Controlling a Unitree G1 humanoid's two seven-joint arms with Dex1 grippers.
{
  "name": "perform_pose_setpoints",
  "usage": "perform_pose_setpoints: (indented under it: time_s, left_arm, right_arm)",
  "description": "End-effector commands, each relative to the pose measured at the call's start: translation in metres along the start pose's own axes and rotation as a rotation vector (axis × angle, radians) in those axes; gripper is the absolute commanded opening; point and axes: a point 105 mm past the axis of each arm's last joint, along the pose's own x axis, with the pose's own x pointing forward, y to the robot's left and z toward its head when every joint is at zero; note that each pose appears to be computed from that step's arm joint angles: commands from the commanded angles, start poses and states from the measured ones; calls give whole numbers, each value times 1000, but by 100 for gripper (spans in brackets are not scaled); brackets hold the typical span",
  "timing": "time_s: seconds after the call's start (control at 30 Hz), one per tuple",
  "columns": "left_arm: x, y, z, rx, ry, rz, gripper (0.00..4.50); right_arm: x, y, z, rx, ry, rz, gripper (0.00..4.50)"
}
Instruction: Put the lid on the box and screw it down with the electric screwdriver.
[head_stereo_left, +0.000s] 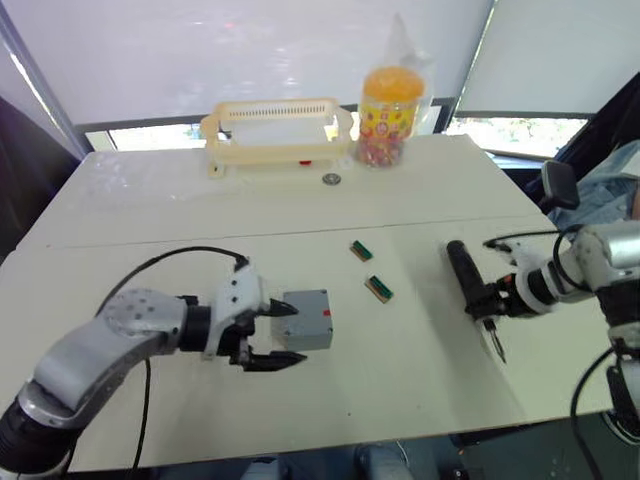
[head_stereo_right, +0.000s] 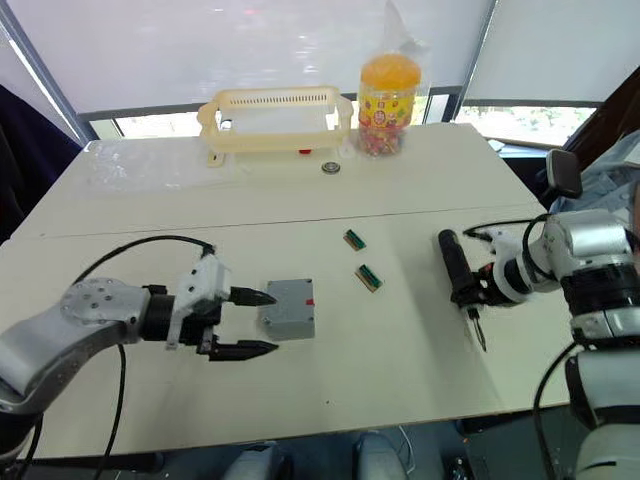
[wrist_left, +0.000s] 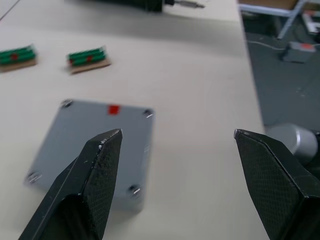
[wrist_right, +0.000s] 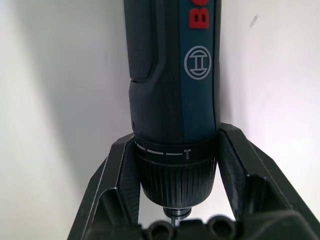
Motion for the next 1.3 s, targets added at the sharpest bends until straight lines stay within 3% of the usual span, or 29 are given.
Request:
perform_pose_setpoints:
  time_s: [0.03,0.13,0.23,0.3,0.43,0.53,0.6,0.97,1.3]
  left_arm:
    - [-15,33,22,-64,-178,125,368]
    - [-10,49,23,-108,-256,149,368]
    - [-1,48,20,-139,-259,108,368]
    - [5,45,17,-122,-238,97,368]
    - [13,31,8,-52,-165,46,368]
    - [17,20,-2,12,-94,10,368]
    - [16,18,-8,28,-69,2,368]
    - [33,22,-21,84,-51,-9,368]
    - [43,30,-25,69,-68,0,368]
  right_arm:
    - [-72,21,103,-93,-592,77,174]
    - [-113,56,138,-218,-970,218,174]
    - [-128,108,127,-266,-1202,452,174]
    - [-125,139,104,-320,-1289,562,174]
    - [-107,190,55,-339,-1273,747,174]
    - [-83,216,15,-468,-1227,771,174]
    - [-73,225,2,-479,-1212,778,174]
    - [-45,237,-29,-495,-1146,796,174]
    - [-41,242,-29,-508,-1165,783,174]
